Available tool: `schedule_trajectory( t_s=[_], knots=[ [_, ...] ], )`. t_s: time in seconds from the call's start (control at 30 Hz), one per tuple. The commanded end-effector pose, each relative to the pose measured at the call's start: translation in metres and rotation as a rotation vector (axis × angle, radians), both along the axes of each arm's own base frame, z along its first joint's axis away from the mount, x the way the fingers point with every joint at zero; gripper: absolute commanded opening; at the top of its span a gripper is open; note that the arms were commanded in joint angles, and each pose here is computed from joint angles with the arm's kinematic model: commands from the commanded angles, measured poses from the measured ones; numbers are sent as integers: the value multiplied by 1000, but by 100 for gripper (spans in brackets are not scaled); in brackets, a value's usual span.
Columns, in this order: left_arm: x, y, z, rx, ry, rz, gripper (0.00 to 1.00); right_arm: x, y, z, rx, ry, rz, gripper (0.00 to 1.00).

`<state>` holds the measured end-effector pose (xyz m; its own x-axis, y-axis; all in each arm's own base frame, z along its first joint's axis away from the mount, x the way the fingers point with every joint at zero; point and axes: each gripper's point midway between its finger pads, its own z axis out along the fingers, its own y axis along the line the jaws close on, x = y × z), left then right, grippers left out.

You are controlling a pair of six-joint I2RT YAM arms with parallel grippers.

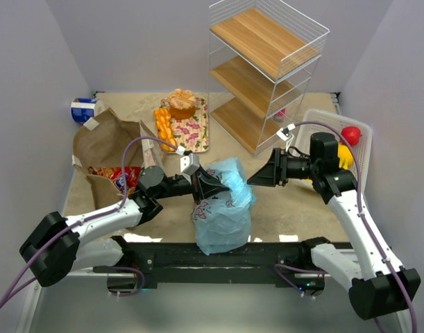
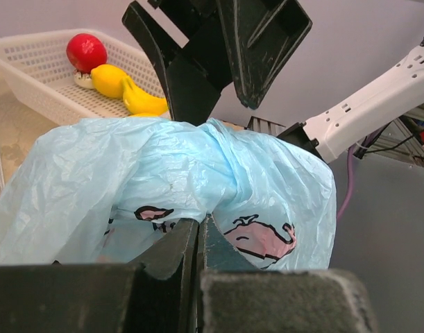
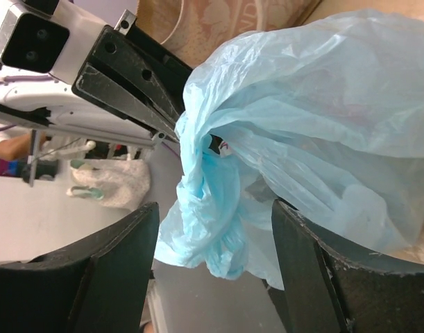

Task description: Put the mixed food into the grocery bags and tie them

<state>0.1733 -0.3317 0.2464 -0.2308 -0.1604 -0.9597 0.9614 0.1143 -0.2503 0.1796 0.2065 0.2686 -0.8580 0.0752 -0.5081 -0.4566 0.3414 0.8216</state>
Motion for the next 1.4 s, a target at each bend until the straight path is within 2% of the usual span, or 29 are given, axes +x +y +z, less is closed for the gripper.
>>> schedule_trajectory(
  t_s=[0.0,0.2,0.33,0.43,0.67,0.87,1.03,1.17,1.27,1.37],
  knots=[
    [1,1,20,-29,-79,2,0,-14,-12,9,-53,-116,40,70],
    [2,1,22,-29,-77,8,0,-34,-17,-2,-76,-237,65,67],
    [3,0,23,-22,-74,3,0,-38,-18,-11,-87,-229,62,68],
    [3,-1,25,-18,-78,3,0,-38,-19,-27,-142,-197,69,61],
    [5,-2,27,-17,-75,6,0,-39,-20,-47,-195,-164,62,56],
    [5,-3,27,-15,-70,2,0,-35,-16,-47,-172,-184,77,55],
    [6,-4,25,-10,-63,0,0,-29,-11,-41,-136,-227,90,48],
    [7,-5,24,-7,-59,-1,0,-29,-3,-26,-53,-247,119,45],
    [8,-6,24,-6,-59,0,0,-29,0,-24,-37,-246,142,37],
    [9,-6,24,-6,-60,3,0,-30,-2,-25,-57,-248,148,22]
  ],
)
